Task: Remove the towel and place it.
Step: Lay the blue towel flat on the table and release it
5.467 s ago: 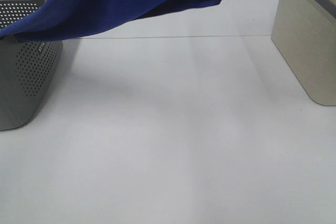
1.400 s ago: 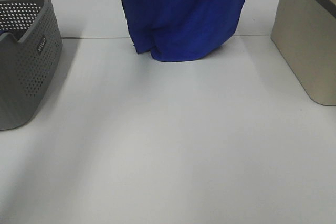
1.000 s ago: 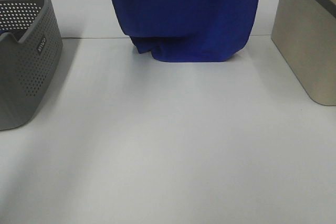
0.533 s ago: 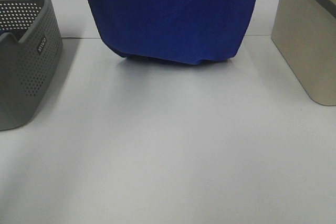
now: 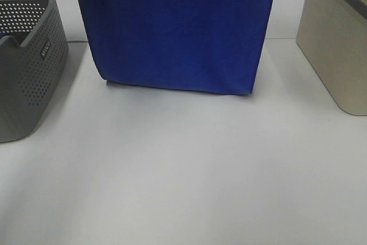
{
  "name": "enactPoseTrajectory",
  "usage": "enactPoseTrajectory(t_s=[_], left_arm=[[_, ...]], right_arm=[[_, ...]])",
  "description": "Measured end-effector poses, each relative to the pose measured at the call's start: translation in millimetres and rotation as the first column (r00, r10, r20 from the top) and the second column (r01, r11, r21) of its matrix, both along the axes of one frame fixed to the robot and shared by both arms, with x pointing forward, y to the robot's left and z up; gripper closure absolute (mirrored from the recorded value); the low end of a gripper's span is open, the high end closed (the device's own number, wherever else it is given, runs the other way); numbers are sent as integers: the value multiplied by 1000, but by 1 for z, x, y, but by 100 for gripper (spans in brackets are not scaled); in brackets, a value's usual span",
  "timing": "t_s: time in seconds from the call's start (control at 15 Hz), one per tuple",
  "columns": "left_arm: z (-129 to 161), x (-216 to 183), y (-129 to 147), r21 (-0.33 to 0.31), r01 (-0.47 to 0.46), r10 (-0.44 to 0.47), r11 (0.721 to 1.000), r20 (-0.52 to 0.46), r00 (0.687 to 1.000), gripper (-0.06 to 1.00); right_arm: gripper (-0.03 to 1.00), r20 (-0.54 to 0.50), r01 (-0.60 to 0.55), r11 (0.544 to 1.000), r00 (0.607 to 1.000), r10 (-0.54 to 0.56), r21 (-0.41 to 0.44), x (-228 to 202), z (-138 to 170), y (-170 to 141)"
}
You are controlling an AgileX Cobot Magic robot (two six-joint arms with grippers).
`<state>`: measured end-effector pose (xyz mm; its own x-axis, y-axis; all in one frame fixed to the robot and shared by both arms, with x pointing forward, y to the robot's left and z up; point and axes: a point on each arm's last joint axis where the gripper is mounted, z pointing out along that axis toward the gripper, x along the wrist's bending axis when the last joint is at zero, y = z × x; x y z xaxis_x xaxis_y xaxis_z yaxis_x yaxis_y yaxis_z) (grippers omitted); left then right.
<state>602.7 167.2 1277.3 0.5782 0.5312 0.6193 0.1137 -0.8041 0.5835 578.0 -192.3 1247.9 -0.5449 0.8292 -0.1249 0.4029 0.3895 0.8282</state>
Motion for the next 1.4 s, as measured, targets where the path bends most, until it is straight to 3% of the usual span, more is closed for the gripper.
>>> enactPoseTrajectory(t_s=[0.27, 0.6, 0.93, 1.2, 1.33, 1.4], left_arm=[[-3, -3, -2, -152, -72, 60, 986, -84, 995, 94], [-22, -43, 8, -143, -91, 56, 986, -233, 971, 94], [-65, -93, 16, -172, -77, -3, 982, -425, 905, 94], [-83, -142, 21, -282, -67, -90, 957, -509, 856, 94], [-103, -158, 25, -303, -118, -83, 946, -575, 814, 94], [-127, -171, 27, -312, -197, -65, 929, -663, 746, 94]], right_arm=[[95, -180, -47, 999, 983, 41, -25, -12, -12, 1], [95, -225, -14, 1000, 974, 13, -4, -23, -18, -2], [95, -307, -10, 1000, 951, 18, 27, -65, -30, -9], [95, -365, 20, 998, 931, 3, 59, -115, -44, -20], [95, -430, 38, 996, 903, 1, 83, -134, -63, -23], [95, -511, 60, 993, 859, -2, 97, -151, -89, -25]])
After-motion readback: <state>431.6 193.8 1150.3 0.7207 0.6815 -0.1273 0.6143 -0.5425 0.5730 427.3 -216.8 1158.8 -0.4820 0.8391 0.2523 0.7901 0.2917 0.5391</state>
